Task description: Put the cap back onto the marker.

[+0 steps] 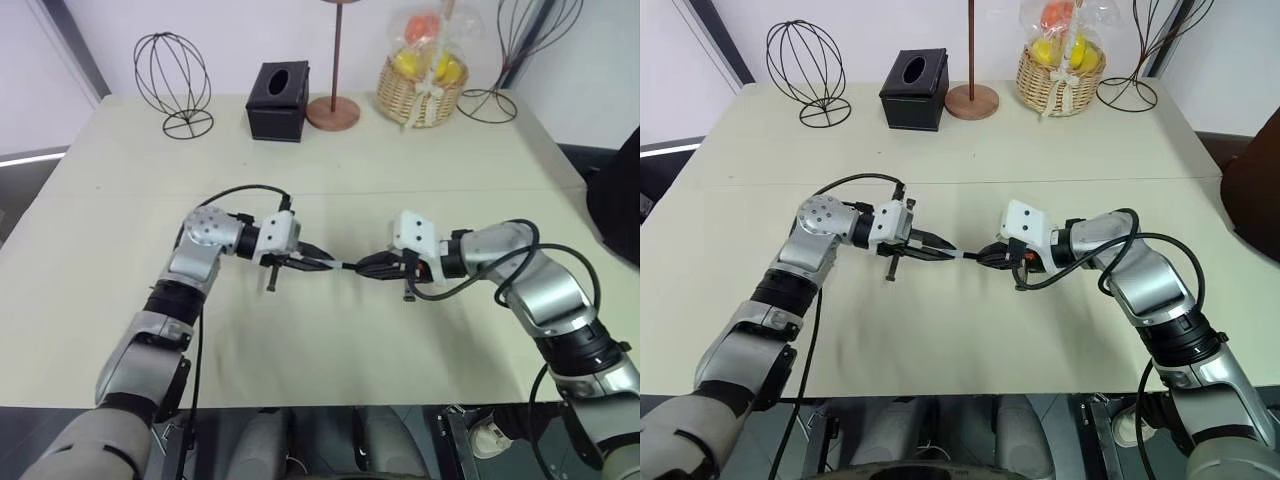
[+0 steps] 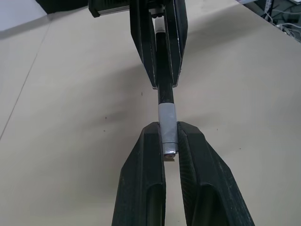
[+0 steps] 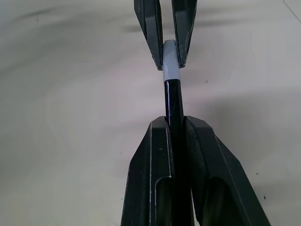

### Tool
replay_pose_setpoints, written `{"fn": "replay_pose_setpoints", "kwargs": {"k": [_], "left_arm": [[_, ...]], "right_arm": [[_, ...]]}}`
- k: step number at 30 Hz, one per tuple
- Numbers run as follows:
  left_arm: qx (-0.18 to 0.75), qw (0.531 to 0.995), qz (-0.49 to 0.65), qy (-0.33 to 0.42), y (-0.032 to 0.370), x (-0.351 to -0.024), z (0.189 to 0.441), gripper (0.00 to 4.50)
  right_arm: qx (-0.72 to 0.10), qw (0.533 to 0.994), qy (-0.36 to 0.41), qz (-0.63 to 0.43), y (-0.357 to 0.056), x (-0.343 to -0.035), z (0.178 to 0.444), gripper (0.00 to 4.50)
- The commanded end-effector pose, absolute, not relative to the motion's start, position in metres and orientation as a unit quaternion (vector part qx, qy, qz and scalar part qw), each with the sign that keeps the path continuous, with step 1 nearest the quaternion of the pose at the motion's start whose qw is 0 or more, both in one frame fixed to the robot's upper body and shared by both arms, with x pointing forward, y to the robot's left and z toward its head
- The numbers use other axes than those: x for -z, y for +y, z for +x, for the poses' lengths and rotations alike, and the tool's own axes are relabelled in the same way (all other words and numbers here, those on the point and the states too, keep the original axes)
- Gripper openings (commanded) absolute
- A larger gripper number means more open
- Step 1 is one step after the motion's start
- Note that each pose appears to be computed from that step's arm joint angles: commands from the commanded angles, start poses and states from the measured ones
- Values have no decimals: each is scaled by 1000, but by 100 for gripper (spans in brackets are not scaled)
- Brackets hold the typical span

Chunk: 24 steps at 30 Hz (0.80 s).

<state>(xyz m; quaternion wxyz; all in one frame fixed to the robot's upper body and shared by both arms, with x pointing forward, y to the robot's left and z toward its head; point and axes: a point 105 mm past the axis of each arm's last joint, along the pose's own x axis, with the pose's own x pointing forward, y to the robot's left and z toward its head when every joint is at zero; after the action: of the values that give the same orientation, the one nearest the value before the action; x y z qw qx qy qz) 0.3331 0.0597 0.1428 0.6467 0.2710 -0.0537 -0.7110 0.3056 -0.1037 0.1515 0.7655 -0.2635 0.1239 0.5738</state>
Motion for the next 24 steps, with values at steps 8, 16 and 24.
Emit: {"fn": "replay_pose_setpoints", "kwargs": {"k": [8,16,24], "left_arm": [[718,633,285,-48,54,-144,330,134],[705,644,294,-44,63,-146,335,134],[661,689,295,-35,82,-151,352,134]], "right_arm": [[-568,776,116,-246,-106,-151,308,0],[-553,781,142,-254,-123,-138,308,0],[-513,811,142,-241,-141,-136,316,0]]}}
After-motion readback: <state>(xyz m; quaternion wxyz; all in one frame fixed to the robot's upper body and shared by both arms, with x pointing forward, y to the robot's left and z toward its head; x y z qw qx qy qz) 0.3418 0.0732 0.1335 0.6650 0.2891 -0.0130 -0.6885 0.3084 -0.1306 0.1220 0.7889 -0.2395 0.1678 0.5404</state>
